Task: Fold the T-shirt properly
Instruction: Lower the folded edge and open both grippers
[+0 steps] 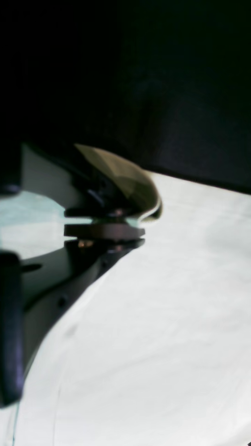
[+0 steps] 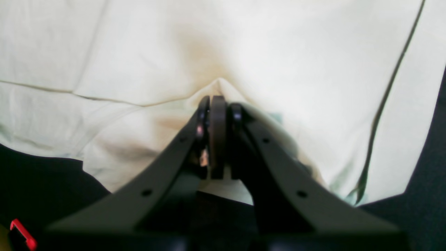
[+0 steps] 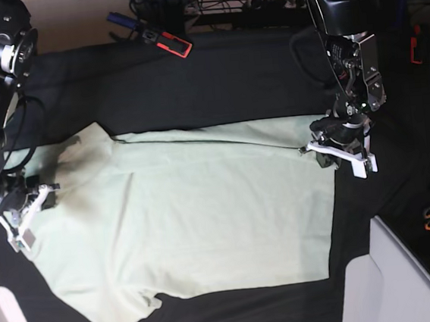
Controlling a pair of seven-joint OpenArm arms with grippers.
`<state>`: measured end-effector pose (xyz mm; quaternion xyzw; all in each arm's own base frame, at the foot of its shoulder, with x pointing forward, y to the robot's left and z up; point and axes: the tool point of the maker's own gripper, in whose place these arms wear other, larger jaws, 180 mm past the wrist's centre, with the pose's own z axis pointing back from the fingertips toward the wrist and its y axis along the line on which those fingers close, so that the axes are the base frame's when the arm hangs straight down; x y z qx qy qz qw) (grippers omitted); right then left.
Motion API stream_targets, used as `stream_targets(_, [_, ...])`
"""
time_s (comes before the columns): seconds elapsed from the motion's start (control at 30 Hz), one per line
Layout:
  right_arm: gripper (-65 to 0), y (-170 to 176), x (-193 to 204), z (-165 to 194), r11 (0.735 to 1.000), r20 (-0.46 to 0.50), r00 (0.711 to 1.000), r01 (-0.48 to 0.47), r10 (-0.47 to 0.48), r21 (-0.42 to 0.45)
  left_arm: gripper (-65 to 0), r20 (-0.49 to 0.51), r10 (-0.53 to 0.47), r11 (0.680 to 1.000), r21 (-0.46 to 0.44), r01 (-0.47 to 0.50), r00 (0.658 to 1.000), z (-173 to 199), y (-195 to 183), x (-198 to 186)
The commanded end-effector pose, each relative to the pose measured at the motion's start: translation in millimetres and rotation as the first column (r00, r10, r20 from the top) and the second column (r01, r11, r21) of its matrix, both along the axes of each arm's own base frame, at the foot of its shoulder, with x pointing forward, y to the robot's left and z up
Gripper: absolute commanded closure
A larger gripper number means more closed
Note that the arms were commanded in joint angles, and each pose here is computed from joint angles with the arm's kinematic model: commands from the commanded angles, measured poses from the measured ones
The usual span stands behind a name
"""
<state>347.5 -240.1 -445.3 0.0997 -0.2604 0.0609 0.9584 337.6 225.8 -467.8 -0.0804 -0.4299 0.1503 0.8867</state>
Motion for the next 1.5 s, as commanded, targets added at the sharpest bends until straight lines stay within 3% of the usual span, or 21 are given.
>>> stream_targets(0.0, [-0.3, -6, 17, 18, 1.0, 0.064, 0.998, 0.003, -0.002, -0.003, 0.0, 0.059, 0.01, 1.0, 0.009, -0.01, 0.998, 16, 6, 14])
stream_targets(0.17, [-0.3, -7, 25, 25, 1.0, 0.082, 0.997, 0.004, -0.003, -0.006, 0.0, 0.072, 0.009, 1.0, 0.011, -0.01, 0.997, 21, 6, 20])
stream_targets(0.37, [-0.3, -6, 32, 27, 1.0, 0.084, 0.996, 0.005, -0.006, 0.005, 0.0, 0.038, -0.043, 0.992, 0.118, 0.038, 0.998, 17, 8, 18])
stream_targets(1.0, [-1.3, -3, 36, 25, 1.0, 0.088, 0.996, 0.008, -0.01, 0.028, 0.0, 0.068, -0.046, 0.991, 0.126, 0.037, 0.997, 29, 10, 34])
stream_targets(1.1, [-9.1, -3, 37, 25, 1.0, 0.091, 0.996, 0.01, -0.012, 0.029, -3.7, 0.071, -0.045, 0.991, 0.127, 0.036, 0.996, 30, 10, 35])
stream_targets(1.23, [-33.1, -4, 39, 29, 0.999, 0.107, 0.994, 0.018, -0.022, 0.036, -18.6, 0.078, -0.03, 0.991, 0.131, 0.02, 0.996, 33, 16, 35])
stream_targets(1.3, [-41.6, -4, 47, 38, 0.999, 0.154, 0.988, 0.022, -0.027, 0.034, -25.0, 0.089, -0.028, 0.991, 0.131, 0.016, 0.996, 37, 18, 38])
stream_targets(1.47, [-43.4, -15, 48, 68, 0.999, 0.242, 0.97, 0.018, -0.006, -0.05, -28.4, 0.175, 0.005, 0.985, 0.17, -0.035, 0.985, 73, 41, 46])
